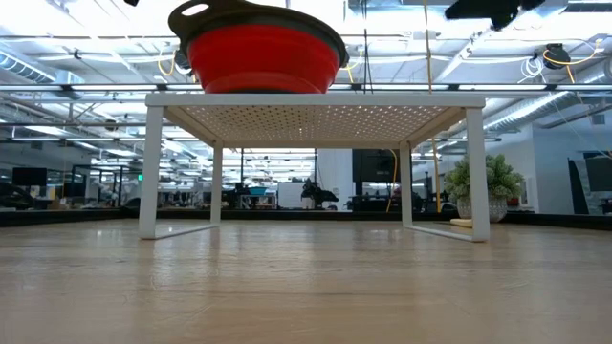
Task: Pick & Place Fruit
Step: Put the knife on the shelf
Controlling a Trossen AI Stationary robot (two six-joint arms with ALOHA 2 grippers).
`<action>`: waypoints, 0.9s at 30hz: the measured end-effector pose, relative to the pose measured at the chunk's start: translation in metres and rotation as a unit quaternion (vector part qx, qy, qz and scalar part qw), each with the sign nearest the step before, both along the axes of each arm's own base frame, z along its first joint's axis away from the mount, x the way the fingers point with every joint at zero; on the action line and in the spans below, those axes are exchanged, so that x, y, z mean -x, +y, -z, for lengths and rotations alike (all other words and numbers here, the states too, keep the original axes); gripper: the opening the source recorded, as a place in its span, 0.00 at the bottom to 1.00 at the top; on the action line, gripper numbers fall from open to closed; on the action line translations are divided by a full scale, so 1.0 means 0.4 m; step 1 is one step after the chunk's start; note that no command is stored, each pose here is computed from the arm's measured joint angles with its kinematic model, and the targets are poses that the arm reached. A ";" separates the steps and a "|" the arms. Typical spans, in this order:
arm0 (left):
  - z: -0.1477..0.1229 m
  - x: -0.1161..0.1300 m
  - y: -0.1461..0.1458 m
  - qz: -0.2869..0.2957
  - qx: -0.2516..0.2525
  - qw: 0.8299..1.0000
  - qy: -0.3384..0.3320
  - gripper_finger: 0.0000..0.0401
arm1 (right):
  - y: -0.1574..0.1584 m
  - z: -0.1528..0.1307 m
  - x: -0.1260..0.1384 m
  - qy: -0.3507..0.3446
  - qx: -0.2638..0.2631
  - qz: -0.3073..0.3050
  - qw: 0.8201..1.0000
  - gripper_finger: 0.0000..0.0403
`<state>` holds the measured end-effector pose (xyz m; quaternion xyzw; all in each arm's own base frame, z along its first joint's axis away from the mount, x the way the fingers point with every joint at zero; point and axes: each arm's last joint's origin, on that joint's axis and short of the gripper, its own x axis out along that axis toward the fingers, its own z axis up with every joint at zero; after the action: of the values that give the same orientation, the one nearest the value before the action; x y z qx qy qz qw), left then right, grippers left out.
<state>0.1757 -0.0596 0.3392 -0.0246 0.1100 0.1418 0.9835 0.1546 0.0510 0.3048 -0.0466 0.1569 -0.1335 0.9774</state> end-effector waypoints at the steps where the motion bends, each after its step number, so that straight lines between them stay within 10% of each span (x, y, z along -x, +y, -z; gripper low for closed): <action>1: -0.001 0.005 0.001 0.006 0.001 1.000 0.002 0.02 | -0.005 0.002 -0.003 0.001 -0.007 0.010 1.000 0.00; 27: 0.223 0.143 0.057 0.063 0.015 0.996 -0.055 0.00 | -0.153 0.065 -0.049 0.085 -0.095 0.168 0.978 0.00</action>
<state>0.1187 -0.0368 0.2499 -0.0403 0.0590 0.0767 0.9945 0.1743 -0.0103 0.2786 0.0621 0.2570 -0.2754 0.9243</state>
